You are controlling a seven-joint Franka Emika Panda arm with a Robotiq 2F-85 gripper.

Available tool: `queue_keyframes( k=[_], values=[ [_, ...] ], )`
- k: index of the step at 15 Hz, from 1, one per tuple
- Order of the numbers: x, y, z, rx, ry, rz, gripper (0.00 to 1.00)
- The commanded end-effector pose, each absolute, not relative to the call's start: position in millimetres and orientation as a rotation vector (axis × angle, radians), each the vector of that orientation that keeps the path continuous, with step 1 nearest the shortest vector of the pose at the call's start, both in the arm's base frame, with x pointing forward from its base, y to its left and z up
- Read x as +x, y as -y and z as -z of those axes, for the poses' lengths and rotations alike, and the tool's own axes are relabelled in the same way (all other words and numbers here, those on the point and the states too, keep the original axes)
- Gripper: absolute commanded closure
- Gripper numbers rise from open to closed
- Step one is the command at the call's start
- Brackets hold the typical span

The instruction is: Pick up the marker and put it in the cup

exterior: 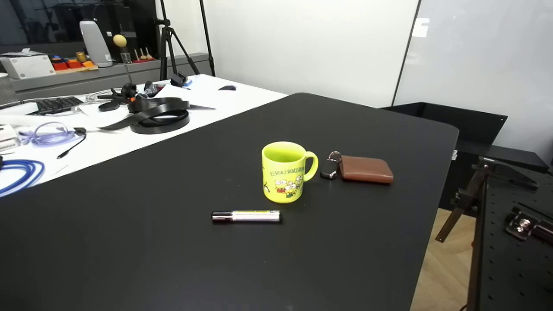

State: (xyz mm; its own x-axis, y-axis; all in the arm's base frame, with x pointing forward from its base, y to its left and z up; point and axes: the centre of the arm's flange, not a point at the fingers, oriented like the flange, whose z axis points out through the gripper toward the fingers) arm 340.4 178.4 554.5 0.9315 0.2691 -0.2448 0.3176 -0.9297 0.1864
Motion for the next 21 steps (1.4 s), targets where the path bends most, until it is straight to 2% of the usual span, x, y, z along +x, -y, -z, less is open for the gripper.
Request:
queue_keyframes(
  k=[1, 6, 11, 21],
  values=[
    [377.6, -161.3, -529.4, 2.802, -0.339, 0.226, 0.0],
    [430.6, -129.0, -476.2, 2.662, -0.346, 0.102, 0.0],
    [433.1, -124.3, -464.7, 2.672, -0.38, 0.135, 0.0],
    [488.6, -122.9, -396.4, 2.754, -0.928, -0.095, 0.0]
  ],
)
